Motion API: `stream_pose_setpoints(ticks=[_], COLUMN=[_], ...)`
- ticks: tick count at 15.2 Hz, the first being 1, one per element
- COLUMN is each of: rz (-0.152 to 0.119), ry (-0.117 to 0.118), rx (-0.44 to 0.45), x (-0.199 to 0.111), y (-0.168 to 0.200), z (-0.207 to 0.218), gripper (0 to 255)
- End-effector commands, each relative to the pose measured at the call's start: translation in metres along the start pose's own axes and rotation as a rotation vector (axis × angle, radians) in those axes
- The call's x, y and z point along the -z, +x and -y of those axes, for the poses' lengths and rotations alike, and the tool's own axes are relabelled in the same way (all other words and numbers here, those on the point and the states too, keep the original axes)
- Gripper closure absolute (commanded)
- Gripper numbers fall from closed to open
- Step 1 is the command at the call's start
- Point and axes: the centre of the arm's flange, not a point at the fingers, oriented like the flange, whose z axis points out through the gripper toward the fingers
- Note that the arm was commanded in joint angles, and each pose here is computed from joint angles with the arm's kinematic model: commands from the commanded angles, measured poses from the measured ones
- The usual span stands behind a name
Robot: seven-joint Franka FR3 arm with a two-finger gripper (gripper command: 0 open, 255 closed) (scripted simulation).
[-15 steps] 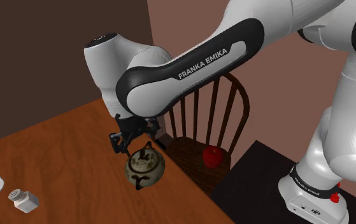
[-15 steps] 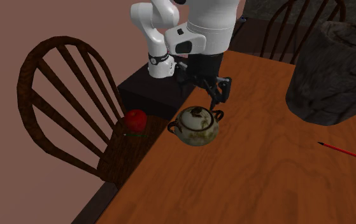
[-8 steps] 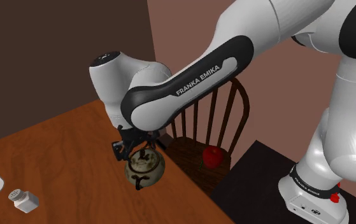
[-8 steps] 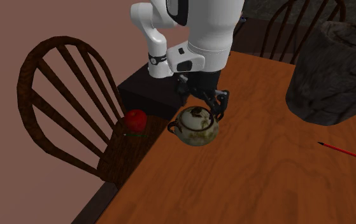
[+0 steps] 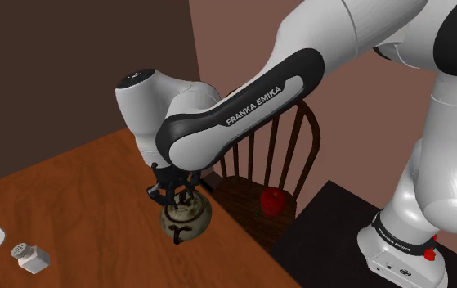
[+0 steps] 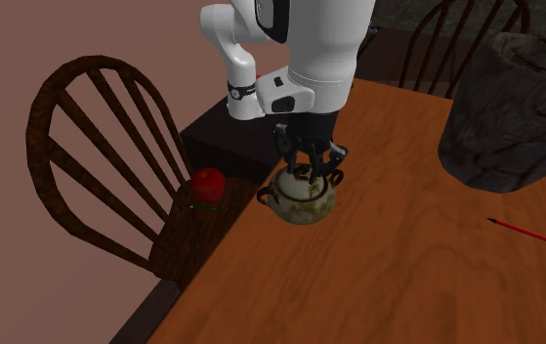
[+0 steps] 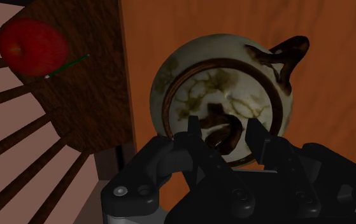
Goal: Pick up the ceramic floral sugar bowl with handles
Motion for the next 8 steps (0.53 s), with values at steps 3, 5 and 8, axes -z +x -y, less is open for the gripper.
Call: stream_pose_setpoints(ticks=[3,5,8], rz=[0.002,0.002,0.002], ry=[0.000,0.000,0.000], rx=[0.000,0.000,0.000], x=[0.000,0.011,0.027], y=[0.000,0.000,0.000], z=[0.000,-0.001,-0.001], gripper=[255,255,255])
